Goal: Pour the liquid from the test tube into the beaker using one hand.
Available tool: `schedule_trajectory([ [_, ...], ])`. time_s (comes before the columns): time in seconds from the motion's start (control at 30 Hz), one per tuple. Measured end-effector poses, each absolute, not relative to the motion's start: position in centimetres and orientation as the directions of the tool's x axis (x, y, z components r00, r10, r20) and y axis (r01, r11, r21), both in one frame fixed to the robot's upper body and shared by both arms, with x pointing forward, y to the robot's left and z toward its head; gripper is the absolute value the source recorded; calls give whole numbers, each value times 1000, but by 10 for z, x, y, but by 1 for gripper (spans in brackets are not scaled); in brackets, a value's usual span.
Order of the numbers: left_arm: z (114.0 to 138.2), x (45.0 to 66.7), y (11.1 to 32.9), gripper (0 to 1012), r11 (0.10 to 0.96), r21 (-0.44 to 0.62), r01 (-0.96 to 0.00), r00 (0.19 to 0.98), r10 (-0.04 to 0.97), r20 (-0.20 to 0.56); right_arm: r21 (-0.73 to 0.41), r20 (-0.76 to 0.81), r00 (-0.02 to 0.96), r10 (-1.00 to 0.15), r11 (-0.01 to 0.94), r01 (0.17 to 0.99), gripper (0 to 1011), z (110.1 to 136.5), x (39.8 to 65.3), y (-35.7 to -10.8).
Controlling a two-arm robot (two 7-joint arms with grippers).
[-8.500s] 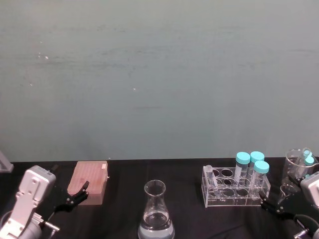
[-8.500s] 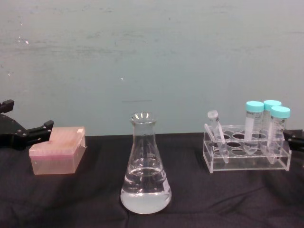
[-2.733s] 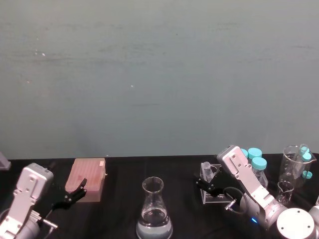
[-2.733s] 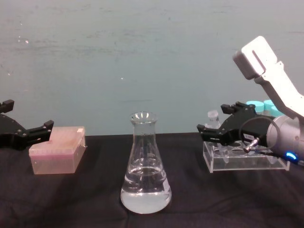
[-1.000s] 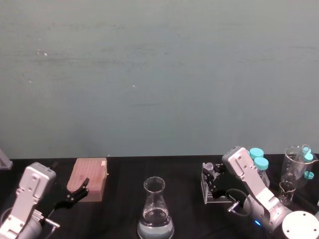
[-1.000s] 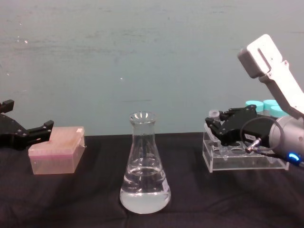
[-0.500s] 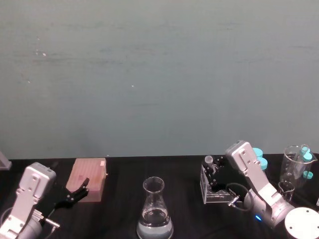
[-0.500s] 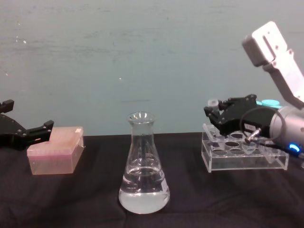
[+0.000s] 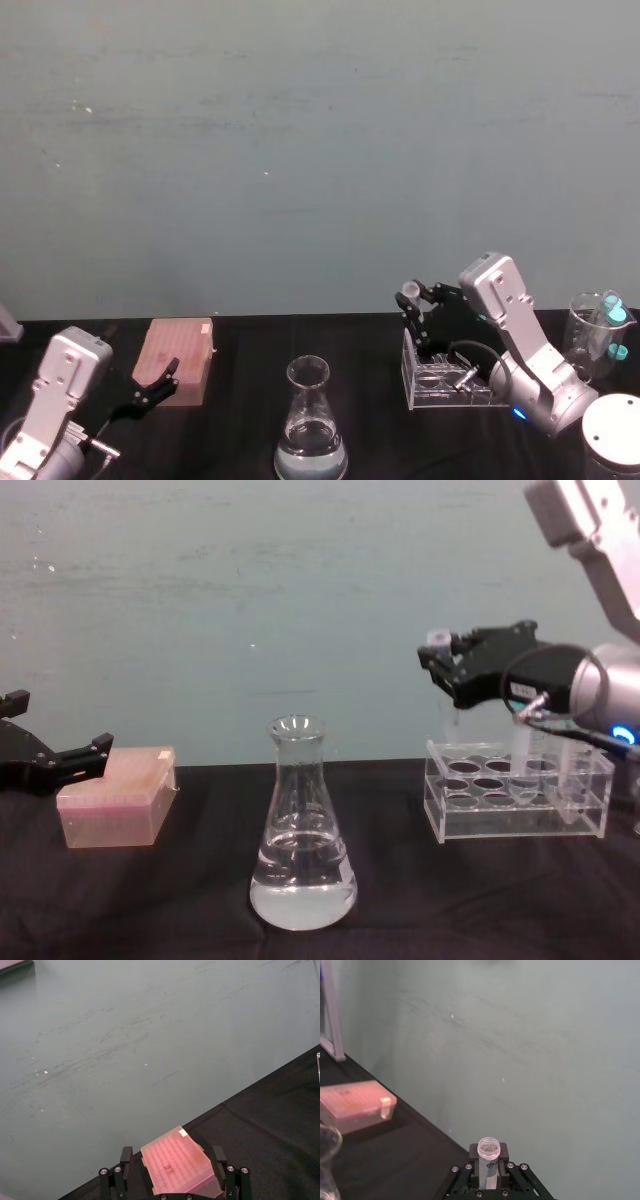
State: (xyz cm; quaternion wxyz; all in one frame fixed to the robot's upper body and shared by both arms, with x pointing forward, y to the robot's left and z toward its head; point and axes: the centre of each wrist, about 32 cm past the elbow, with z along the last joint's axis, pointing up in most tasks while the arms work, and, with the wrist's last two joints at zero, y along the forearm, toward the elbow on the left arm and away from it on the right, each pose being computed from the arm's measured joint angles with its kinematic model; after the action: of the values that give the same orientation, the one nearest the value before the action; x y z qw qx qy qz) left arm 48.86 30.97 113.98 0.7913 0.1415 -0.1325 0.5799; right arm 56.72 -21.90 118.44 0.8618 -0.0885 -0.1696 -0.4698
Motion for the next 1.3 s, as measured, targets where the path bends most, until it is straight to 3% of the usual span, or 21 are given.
schedule_trajectory([
  [0.3,1140,489,310,1000,287,70,-955,292,880,374,48,461,553,-694,641,766,216,1198,560,-207],
  [0.6,1140,489,310,1000,287,70,-955,292,880,374,41,570,570,-592,713,700,215,1195,553,-197],
  [1.3,1140,489,310,1000,287,70,-955,292,880,374,34,844,362,-394,714,699,216,1180,558,-188],
])
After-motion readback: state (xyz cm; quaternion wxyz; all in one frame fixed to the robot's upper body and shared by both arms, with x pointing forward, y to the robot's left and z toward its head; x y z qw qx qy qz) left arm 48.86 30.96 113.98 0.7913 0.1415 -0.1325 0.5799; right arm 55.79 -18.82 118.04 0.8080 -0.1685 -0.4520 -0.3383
